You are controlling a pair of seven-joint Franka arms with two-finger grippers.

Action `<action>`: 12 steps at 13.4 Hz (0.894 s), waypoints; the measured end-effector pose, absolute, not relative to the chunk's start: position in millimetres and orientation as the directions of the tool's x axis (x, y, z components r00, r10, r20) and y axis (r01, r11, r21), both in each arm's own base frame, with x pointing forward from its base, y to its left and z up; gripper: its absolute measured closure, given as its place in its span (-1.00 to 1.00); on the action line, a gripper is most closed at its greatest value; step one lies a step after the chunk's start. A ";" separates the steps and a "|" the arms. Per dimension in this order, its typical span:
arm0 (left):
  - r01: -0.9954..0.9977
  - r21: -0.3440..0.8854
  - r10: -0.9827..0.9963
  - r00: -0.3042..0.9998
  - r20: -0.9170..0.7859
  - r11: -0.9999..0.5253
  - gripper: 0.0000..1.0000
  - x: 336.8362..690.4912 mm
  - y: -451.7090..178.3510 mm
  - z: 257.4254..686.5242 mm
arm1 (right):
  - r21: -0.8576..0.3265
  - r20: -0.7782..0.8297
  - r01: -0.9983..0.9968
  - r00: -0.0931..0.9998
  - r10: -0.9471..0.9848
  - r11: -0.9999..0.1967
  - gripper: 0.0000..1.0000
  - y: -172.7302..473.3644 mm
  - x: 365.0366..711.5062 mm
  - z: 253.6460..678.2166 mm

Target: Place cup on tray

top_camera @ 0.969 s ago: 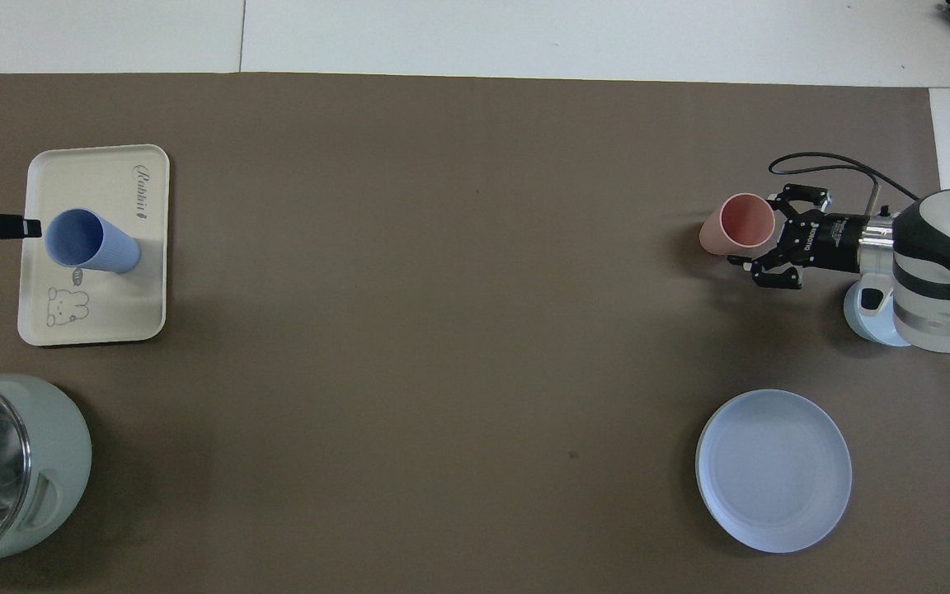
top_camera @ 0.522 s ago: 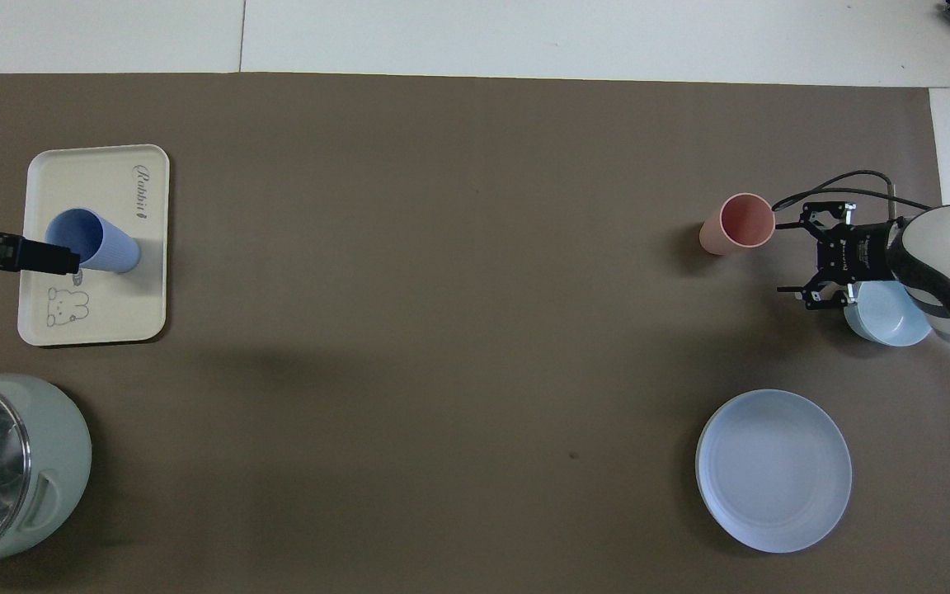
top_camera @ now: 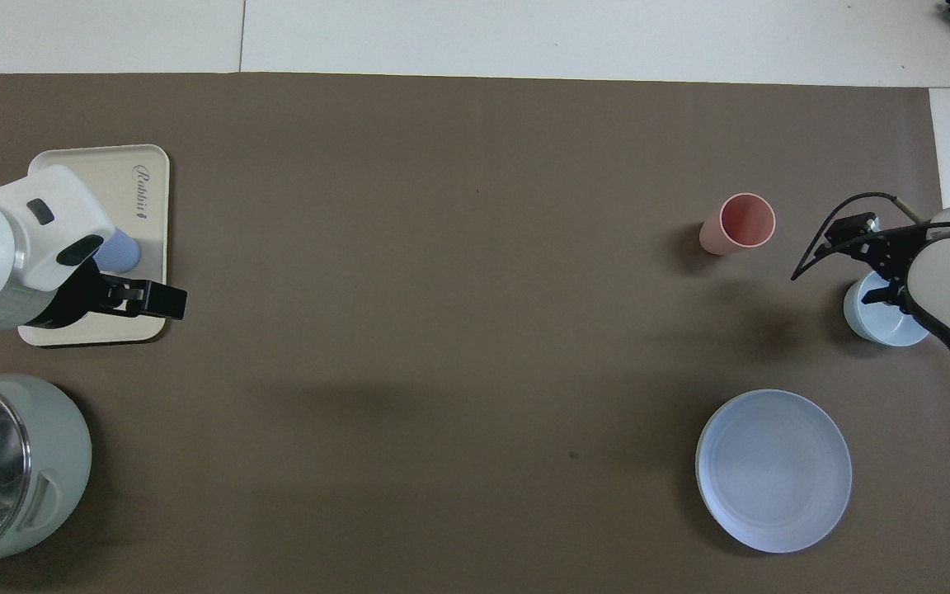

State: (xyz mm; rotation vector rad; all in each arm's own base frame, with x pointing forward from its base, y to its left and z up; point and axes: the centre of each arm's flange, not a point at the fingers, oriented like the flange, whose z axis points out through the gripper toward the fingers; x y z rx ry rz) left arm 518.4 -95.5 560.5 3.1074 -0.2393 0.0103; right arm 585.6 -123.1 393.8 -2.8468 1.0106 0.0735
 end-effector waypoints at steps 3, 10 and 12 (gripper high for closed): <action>-0.131 0.027 -0.130 0.991 0.034 -0.991 -1.00 522.9 -86.0 589.0 | -0.065 -0.063 -0.424 0.905 -0.420 -0.903 -0.99 -84.9 573.5 439.4; -0.117 0.010 -0.117 0.993 0.006 -0.993 -1.00 539.2 -72.1 607.3 | -0.006 -0.017 -0.235 0.972 -0.235 -0.972 -0.99 3.8 548.3 515.3; -0.119 0.010 -0.119 0.993 -0.001 -0.993 -1.00 537.8 -73.5 607.1 | -0.009 -0.004 -0.221 0.975 -0.221 -0.975 -0.99 10.4 548.6 543.0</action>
